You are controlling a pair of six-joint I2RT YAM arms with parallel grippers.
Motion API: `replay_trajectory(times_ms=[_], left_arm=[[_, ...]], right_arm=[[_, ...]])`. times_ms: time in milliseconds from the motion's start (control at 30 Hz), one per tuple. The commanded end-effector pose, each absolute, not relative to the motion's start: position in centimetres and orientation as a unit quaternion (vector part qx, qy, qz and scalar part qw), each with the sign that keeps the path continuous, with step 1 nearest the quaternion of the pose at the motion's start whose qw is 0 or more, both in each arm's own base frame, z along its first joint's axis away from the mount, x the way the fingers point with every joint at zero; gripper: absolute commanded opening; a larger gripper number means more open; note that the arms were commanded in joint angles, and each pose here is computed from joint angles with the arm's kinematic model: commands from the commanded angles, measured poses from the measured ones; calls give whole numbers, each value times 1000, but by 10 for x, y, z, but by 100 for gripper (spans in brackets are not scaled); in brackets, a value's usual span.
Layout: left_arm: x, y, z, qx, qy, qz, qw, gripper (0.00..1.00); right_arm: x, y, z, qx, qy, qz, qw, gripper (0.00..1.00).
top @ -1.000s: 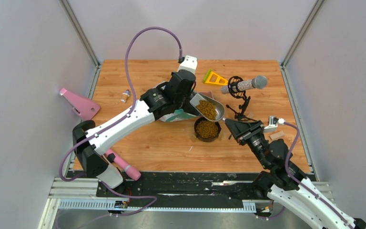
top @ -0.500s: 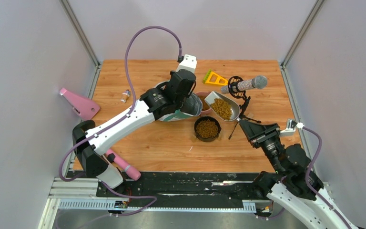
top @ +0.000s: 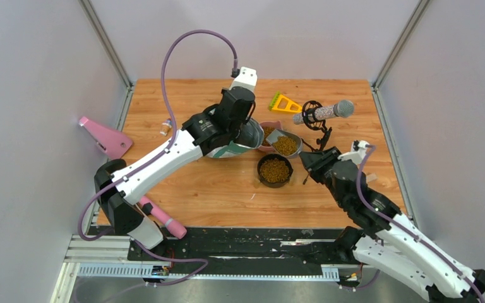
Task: Serve the pet food
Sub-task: Pour the pet food into the pet food bowl.
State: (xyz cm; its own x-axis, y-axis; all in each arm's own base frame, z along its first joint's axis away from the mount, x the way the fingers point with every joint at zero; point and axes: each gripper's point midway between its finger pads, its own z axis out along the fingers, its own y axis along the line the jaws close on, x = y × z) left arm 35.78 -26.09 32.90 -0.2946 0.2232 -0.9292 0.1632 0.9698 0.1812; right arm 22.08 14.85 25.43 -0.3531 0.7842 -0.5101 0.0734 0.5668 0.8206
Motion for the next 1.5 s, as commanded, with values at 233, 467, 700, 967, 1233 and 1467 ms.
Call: replay_trajectory(times_ms=[233,467,700,967,1233,1467], left_arm=[[359,-247,410,47,751,-37,657,0],[357,-244,407,48,753,-34,655,0],[356,-242,406,49,754,-33,655,0],[356,-240,404,47,754,-30,654,0],[356,-239,404,45,754,-31,655,0],[356,-239,404,44,754,-33,654,0]], right_arm=[[278,160,294,310,688,347,557,0],[308,165,280,305,704,329,551,0],[327,167,270,287,723,295,555,0],[335,171,259,255,748,260,554,0],[340,172,256,225,767,229,555,0],[346,177,250,198,788,202,547,0]])
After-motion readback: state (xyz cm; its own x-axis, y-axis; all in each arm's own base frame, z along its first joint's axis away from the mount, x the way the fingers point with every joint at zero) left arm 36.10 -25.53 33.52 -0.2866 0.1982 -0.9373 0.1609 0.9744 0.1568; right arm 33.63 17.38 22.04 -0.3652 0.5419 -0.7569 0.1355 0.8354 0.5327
